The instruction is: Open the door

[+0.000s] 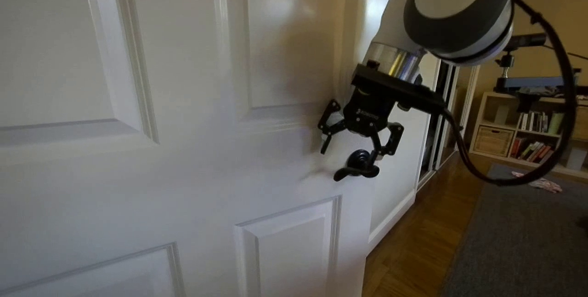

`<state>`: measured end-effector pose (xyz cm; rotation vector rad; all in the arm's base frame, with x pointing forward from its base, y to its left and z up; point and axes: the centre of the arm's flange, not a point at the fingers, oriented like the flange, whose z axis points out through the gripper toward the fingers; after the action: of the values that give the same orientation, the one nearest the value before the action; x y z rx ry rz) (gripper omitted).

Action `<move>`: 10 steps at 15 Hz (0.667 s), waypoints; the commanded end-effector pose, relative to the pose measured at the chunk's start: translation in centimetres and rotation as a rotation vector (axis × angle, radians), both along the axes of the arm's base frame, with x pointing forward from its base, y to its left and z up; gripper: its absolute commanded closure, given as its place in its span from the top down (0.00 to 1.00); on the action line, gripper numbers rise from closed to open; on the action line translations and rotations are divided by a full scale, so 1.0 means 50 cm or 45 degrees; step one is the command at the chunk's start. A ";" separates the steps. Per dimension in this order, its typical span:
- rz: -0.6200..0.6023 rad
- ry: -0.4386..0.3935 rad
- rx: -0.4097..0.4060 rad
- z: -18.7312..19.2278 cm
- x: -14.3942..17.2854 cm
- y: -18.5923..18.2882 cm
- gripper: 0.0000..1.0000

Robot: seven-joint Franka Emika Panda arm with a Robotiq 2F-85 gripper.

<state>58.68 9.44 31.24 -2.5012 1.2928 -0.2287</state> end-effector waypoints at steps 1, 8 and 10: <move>0.207 -0.086 0.051 0.126 -0.054 0.013 1.00; 0.564 0.239 0.153 0.232 -0.167 0.025 1.00; 0.589 0.341 0.110 0.236 -0.197 0.000 1.00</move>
<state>52.02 11.76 42.26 -2.6574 0.7668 0.1735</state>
